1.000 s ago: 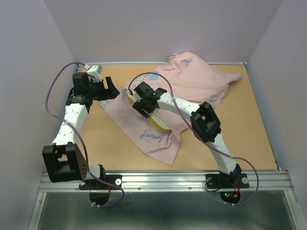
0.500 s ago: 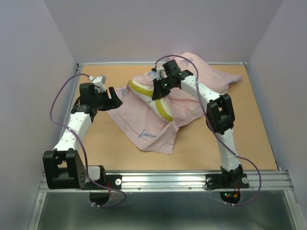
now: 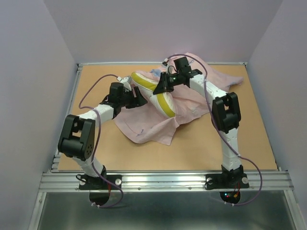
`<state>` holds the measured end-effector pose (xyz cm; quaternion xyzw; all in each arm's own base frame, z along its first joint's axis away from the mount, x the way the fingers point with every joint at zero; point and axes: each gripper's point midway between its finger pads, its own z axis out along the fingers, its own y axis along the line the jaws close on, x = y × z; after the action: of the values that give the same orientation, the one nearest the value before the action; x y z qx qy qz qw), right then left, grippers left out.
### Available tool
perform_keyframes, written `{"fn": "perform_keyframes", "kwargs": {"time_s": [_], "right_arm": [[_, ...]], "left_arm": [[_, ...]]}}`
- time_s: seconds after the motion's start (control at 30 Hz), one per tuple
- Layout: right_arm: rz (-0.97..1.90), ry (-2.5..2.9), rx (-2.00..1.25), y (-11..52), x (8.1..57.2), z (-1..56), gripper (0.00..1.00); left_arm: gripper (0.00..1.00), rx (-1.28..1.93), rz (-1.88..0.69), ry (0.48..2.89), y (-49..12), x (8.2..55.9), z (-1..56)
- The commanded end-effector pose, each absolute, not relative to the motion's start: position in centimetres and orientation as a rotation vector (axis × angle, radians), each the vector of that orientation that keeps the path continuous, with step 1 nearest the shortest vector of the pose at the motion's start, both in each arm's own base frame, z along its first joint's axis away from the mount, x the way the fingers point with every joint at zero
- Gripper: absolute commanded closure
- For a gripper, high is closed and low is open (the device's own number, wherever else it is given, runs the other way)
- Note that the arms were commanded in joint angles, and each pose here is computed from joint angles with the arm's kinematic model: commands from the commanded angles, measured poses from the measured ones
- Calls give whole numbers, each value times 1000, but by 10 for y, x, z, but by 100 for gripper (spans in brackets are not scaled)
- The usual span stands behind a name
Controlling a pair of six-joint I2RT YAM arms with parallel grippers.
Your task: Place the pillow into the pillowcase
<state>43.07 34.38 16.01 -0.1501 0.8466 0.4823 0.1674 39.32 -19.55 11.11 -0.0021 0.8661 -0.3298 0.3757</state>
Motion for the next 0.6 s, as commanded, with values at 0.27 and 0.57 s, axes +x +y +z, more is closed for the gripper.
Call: {"fn": "perform_keyframes", "kwargs": {"time_s": [0.27,0.57], "right_arm": [[1811,2218,-260,356,412,260,99],[2146,2134,-40,357,396,281,99]], "left_arm": [[21,-115,-663,2136,-229,472,86],[27,-37,-313,2201,-238,497,57]]}}
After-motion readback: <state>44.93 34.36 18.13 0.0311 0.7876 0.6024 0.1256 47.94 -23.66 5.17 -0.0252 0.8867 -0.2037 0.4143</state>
